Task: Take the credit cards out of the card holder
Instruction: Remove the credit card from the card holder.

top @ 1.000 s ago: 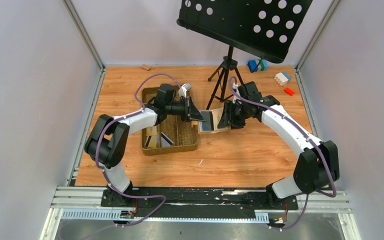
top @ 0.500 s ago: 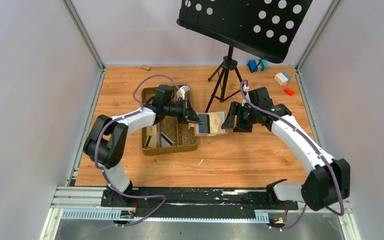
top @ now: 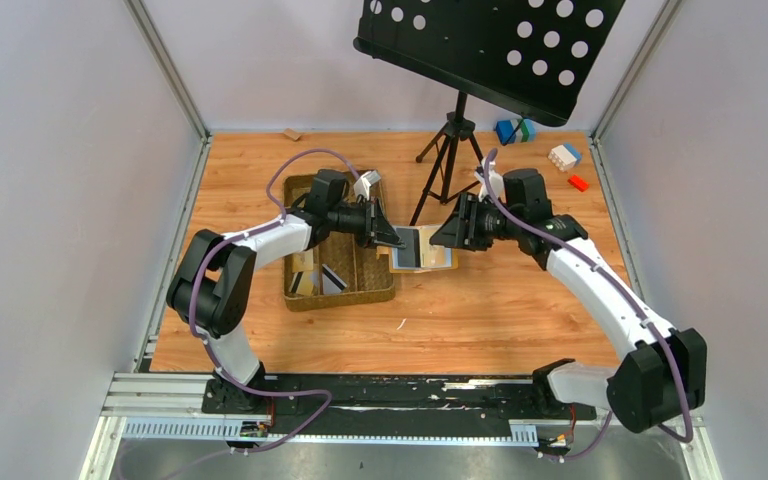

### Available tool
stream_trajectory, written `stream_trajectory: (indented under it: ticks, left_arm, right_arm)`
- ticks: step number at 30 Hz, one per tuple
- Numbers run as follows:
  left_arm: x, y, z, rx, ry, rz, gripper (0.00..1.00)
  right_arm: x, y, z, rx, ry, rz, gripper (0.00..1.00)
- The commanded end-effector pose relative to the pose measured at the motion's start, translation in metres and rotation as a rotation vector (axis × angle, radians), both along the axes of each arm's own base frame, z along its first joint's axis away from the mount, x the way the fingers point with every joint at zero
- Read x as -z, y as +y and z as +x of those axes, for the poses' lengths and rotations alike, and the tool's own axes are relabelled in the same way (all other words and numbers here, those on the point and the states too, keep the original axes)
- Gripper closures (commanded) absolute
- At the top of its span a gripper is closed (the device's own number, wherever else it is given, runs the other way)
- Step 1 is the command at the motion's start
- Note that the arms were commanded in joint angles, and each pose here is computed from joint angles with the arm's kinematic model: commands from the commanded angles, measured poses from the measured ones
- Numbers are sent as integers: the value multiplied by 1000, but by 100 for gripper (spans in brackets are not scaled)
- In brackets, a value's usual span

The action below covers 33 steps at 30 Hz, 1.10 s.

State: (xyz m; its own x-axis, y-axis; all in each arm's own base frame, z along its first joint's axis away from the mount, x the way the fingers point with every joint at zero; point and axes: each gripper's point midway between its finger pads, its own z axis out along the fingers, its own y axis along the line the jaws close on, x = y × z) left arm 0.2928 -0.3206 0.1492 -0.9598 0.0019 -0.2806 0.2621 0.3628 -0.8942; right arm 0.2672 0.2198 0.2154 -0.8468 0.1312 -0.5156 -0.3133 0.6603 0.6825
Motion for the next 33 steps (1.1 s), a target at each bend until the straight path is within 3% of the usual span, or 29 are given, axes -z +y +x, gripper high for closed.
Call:
stream_trajectory:
  ticks: [1,17,33]
  left_arm:
    - [-33,-8,-2,44,-82,-68,100]
    - [-65,-19,1,35,-85,-180,100]
    - [-105,-24,6,-7,-88,-349,100]
  right_arm:
    - [-18,18,9,-64,-35,103,53]
    - [16,20,11,-73,68,107,57]
    - [5,7,13,-73,40,133,57]
